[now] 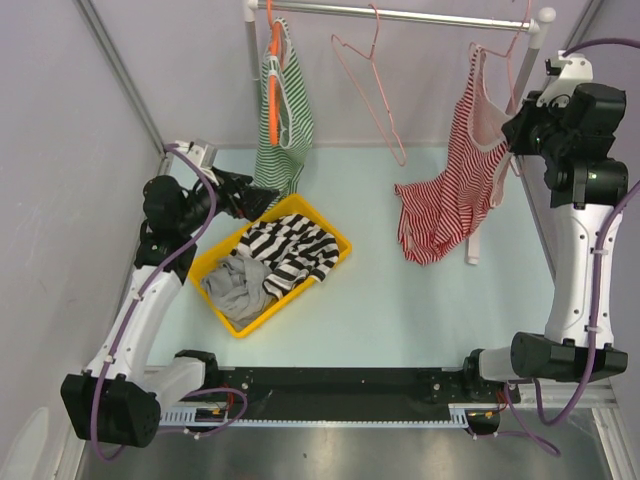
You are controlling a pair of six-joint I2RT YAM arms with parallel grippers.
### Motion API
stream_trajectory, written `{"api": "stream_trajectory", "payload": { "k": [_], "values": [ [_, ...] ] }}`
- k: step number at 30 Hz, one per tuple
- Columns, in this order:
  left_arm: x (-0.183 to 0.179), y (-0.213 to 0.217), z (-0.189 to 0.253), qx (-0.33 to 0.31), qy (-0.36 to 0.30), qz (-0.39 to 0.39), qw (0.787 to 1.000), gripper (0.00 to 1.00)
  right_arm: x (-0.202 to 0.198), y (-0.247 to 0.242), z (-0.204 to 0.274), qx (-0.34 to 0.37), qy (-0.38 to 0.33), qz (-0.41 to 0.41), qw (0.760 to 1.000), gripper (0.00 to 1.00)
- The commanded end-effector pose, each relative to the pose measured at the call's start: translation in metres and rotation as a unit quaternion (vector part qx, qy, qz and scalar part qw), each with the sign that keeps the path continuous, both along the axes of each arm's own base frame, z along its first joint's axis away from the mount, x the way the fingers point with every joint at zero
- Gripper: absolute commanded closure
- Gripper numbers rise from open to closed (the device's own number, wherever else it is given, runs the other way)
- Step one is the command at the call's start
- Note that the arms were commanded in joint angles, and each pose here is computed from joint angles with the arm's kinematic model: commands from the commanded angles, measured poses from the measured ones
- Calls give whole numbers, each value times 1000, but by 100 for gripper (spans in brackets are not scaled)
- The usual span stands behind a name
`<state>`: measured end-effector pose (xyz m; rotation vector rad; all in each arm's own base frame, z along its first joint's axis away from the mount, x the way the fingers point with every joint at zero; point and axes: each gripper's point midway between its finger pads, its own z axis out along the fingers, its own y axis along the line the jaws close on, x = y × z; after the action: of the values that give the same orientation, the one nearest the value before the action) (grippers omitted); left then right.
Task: Place the tank top on the hanger
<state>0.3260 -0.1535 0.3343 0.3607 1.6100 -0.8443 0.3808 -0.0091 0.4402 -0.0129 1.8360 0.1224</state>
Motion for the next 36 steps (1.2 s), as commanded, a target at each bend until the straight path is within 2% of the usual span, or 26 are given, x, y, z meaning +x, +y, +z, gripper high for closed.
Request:
{"api": "stream_trajectory", "payload": {
  "k": [1, 7, 22, 24, 25, 26, 28, 29, 32, 35, 36],
  "values": [
    [-4, 6, 11, 4, -25, 12, 1000, 0, -8, 4, 19, 7, -44, 8, 999, 100],
    [-3, 9, 9, 10, -24, 20, 999, 1, -12, -1, -6, 7, -20, -7, 1000, 100],
    [-6, 8, 10, 17, -24, 12, 1000, 1, -21, -17, -10, 32, -12, -32, 999, 100],
    [-6, 8, 10, 18, -25, 14, 999, 1, -23, -12, -6, 33, -17, -19, 999, 96],
    [-5, 9, 10, 19, -25, 16, 999, 1, -24, -10, -5, 32, -19, -14, 999, 92],
    [-5, 10, 10, 22, -26, 20, 999, 1, -24, -8, -3, 32, -22, -7, 999, 75],
    [-4, 12, 8, 25, -23, 27, 999, 1, -29, -2, 2, 33, -29, 8, 999, 49],
    [-4, 14, 8, 28, -25, 32, 999, 0, -31, 0, 3, 33, -31, 14, 999, 30],
    [-4, 21, 10, 37, -35, 53, 997, 1, -38, 1, 8, 28, -41, 13, 999, 10],
    [-4, 31, 2, 52, -28, 83, 995, 1, -49, -1, 14, 24, -52, 2, 998, 0],
    [-6, 38, 3, 57, -28, 103, 993, 0, -52, -1, 17, 23, -58, 0, 998, 0]
  ]
}}
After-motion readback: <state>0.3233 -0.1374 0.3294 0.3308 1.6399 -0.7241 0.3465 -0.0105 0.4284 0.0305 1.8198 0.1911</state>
